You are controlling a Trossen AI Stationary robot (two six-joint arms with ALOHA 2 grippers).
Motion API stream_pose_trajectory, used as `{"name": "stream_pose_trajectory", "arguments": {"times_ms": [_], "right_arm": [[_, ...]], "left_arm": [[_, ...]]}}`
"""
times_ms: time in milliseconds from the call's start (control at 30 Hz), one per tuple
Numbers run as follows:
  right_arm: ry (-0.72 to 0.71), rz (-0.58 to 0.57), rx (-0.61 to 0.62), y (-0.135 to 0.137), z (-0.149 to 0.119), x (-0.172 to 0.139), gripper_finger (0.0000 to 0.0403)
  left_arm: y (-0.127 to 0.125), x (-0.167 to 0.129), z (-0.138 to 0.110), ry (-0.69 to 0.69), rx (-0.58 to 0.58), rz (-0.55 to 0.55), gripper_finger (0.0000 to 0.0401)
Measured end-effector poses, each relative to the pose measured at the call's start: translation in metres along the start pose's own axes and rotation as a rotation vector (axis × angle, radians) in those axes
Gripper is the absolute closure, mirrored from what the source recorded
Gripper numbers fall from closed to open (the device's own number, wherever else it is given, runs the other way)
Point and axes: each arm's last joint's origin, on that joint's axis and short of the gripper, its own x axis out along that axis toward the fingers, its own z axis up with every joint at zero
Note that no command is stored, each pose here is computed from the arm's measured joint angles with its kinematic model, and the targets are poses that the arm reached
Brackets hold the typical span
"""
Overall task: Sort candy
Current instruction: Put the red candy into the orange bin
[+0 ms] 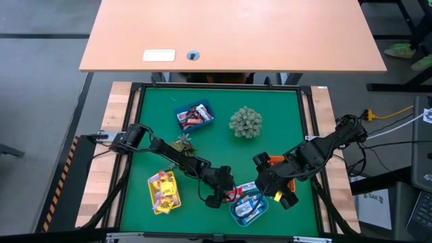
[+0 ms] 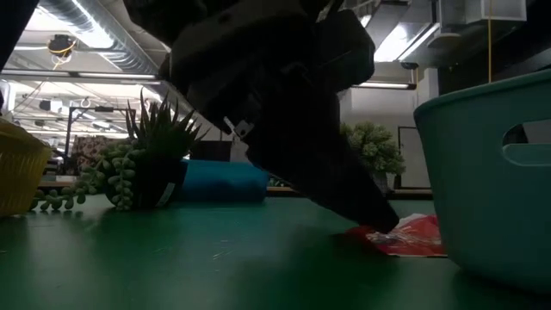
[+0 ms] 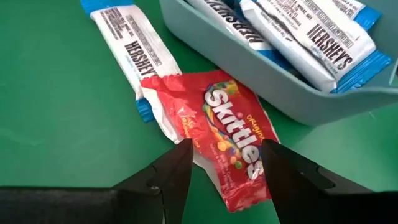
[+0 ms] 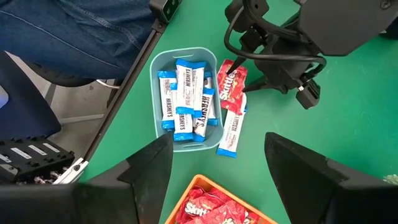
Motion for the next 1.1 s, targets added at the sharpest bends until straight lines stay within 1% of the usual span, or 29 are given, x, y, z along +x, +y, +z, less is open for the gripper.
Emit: {"name": "stream_pose_trajectory", "arguments": {"times_ms": [267, 533, 800, 900, 1100], "right_arm": [[0.000, 0.000, 0.000, 0.000, 0.000, 0.000, 0.0150], [0.000, 0.000, 0.000, 0.000, 0.000, 0.000, 0.0150], [0.001, 0.000, 0.000, 0.000, 0.000, 0.000, 0.0150], [0.001, 0.000, 0.000, 0.000, 0.000, 0.000, 0.0150], [0.001, 0.000, 0.000, 0.000, 0.000, 0.000, 0.0150]], "left_arm": [[0.001, 0.000, -0.001, 0.015, -0.002, 0.036, 0.0222], [0.003, -0.001, -0.002, 0.025, -0.008, 0.048, 0.0222], [0.010, -0.002, -0.001, 0.032, -0.029, 0.025, 0.0222], [0.015, -0.005, 0.000, 0.039, -0.037, 0.059, 0.0222], [0.033, -0.009, 0.002, 0.046, -0.065, 0.112, 0.0222]]}}
